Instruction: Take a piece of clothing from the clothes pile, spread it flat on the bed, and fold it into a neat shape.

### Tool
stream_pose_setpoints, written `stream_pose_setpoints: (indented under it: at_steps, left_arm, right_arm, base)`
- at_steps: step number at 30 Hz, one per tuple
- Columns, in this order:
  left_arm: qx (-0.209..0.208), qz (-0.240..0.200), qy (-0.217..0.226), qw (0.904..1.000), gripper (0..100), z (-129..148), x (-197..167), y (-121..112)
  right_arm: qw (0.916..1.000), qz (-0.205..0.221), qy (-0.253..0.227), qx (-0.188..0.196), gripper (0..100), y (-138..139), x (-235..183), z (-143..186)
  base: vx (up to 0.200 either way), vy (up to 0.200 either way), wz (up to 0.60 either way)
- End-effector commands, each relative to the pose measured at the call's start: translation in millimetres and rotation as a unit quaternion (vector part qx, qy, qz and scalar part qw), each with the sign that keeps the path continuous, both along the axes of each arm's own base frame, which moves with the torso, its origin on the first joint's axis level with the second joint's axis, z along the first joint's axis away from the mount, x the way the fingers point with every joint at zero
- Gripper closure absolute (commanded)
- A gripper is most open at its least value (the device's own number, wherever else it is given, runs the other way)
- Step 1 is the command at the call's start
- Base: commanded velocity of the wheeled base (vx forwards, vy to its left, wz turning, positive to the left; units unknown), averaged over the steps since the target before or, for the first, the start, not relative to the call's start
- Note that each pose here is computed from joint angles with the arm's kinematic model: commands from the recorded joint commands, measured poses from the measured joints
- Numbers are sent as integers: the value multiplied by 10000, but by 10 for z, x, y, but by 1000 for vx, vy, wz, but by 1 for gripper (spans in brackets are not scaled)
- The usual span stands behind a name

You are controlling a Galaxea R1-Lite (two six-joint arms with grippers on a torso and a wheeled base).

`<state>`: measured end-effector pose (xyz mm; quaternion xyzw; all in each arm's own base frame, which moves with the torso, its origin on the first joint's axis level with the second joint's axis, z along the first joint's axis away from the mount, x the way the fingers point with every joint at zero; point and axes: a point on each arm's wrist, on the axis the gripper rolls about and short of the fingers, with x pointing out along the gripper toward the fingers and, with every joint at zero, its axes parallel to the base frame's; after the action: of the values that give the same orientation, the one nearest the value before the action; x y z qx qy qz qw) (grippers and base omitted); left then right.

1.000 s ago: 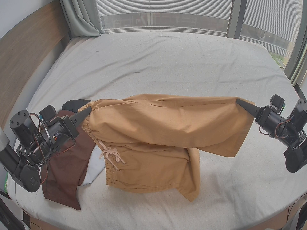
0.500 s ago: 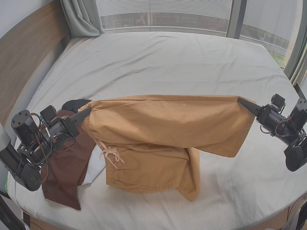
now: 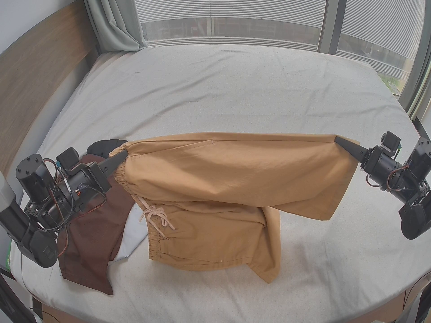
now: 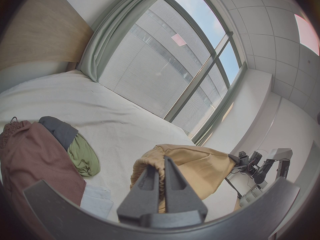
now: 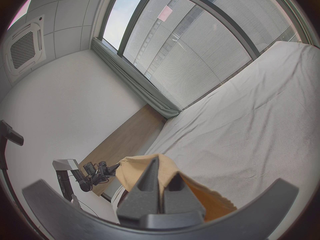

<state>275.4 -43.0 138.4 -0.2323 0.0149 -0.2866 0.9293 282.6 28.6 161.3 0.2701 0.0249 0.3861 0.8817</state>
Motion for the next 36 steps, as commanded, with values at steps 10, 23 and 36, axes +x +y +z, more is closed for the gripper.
stream_pose_setpoints:
  at_steps: [10,23,36]
  left_arm:
    - [-7,1,-24,10000,100,10,7,-5]
    - [-7,1,-24,10000,100,9,11,-6]
    - [-23,23,-123,9999,100,58,5,-8]
  right_arm:
    - [10000,-32,7,-1,100,-19,15,-7]
    - [10000,-79,25,-7,100,-45,29,-22]
    - [9999,-42,112,-17,100,-22,47,-72]
  base:
    - [0,0,0]
    - [0,0,0]
    - [0,0,0]
